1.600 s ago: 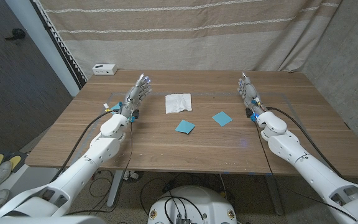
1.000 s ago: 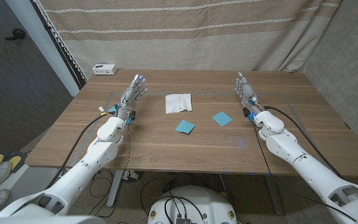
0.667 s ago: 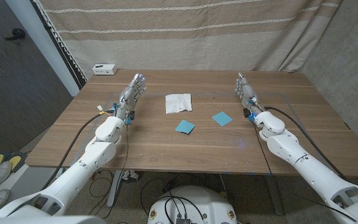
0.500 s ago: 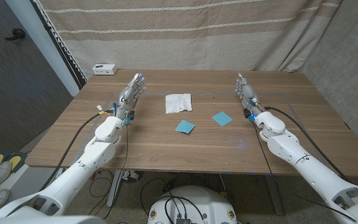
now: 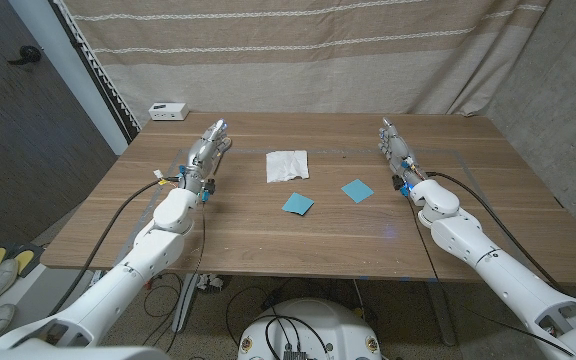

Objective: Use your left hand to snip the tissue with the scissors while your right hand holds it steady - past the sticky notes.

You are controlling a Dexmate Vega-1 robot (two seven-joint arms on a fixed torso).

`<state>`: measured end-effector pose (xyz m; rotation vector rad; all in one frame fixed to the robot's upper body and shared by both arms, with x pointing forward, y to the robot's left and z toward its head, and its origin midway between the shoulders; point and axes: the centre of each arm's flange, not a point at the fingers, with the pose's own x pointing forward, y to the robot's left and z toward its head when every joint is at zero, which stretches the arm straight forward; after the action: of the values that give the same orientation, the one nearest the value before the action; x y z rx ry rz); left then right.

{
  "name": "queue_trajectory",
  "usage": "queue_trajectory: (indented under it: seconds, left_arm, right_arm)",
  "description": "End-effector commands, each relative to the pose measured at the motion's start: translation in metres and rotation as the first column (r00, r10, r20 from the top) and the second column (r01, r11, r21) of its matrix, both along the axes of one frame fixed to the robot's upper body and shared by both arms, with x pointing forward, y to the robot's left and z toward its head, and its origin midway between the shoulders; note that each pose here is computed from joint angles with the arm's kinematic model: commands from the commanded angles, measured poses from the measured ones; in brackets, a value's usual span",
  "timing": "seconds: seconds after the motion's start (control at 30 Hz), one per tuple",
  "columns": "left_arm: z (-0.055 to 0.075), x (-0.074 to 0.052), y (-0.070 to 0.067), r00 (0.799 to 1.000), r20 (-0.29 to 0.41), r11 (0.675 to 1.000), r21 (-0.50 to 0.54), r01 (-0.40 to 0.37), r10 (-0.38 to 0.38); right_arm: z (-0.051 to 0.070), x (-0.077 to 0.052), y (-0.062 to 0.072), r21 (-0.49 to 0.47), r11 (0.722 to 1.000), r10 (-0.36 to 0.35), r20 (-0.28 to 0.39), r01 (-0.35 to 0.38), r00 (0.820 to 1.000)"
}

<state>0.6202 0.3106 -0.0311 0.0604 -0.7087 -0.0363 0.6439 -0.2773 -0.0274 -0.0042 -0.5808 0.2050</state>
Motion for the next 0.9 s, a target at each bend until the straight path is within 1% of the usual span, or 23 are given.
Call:
queue_trajectory:
  seconds: [0.03, 0.13, 0.37, 0.47, 0.57, 0.83, 0.9]
  left_arm:
    - [-0.001, -0.003, -0.005, 0.996, 0.003, 0.995, 0.043, -0.091, 0.091]
    - [0.001, -0.004, -0.007, 0.994, 0.006, 0.992, 0.063, -0.109, 0.109]
    - [-0.002, -0.007, -0.01, 0.989, 0.001, 0.987, 0.072, -0.145, 0.145]
    - [0.0, -0.009, -0.01, 0.986, 0.008, 0.982, 0.084, -0.167, 0.167]
    - [0.002, -0.01, -0.009, 0.986, 0.012, 0.981, 0.094, -0.168, 0.168]
    - [0.006, -0.015, -0.009, 0.974, 0.035, 0.965, 0.134, -0.226, 0.223]
    - [0.006, -0.015, -0.007, 0.978, 0.025, 0.968, 0.146, -0.206, 0.205]
  right_arm:
    - [-0.002, -0.001, -0.008, -0.004, 1.0, -0.004, -0.003, 0.004, 1.0]
    - [-0.004, -0.002, -0.008, -0.012, 1.0, 0.0, -0.009, 0.0, 1.0]
    - [-0.006, -0.001, -0.013, -0.046, 0.999, -0.002, -0.01, 0.001, 1.0]
    - [-0.005, -0.001, -0.013, -0.056, 0.998, -0.004, -0.001, 0.004, 1.0]
    - [-0.004, 0.0, -0.013, -0.061, 0.998, -0.004, 0.008, 0.004, 1.0]
    - [-0.002, -0.001, -0.013, -0.064, 0.998, -0.009, 0.032, 0.011, 0.999]
    - [-0.002, -0.002, -0.013, -0.064, 0.998, -0.009, 0.034, 0.011, 0.999]
